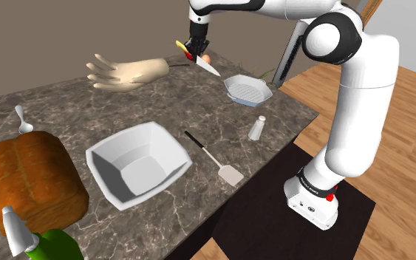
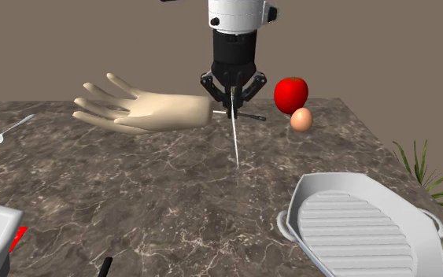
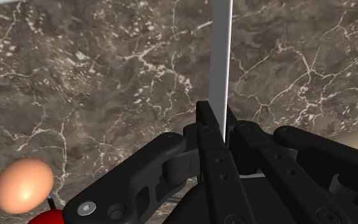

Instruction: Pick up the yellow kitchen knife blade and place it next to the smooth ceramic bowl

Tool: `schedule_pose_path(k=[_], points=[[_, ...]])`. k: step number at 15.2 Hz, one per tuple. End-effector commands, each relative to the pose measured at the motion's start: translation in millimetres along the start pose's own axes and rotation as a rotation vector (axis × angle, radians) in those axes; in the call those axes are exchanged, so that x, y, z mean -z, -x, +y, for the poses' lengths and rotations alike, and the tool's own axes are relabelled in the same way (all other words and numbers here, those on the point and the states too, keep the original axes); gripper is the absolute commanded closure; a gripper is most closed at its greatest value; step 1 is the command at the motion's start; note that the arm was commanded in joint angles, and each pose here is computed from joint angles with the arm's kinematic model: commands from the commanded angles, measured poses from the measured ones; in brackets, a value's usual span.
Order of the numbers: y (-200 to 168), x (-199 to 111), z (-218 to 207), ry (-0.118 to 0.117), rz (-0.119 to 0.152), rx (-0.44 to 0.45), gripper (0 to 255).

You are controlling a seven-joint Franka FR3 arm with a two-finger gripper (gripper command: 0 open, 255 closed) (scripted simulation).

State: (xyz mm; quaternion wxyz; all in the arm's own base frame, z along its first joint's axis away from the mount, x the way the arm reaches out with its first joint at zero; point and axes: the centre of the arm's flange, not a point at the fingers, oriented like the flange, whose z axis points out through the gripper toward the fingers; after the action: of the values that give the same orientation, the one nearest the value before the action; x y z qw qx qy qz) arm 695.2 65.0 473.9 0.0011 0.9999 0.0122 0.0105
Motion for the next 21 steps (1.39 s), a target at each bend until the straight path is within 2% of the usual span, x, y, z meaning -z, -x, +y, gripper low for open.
schedule_pose_path(k=[1, 4, 21], points=[[0, 11, 0, 0.0, 0.0, 0.0, 255], [0, 25, 0, 0.0, 0.0, 0.0, 255], [100, 28, -201, 0.0, 0.0, 0.0, 255]])
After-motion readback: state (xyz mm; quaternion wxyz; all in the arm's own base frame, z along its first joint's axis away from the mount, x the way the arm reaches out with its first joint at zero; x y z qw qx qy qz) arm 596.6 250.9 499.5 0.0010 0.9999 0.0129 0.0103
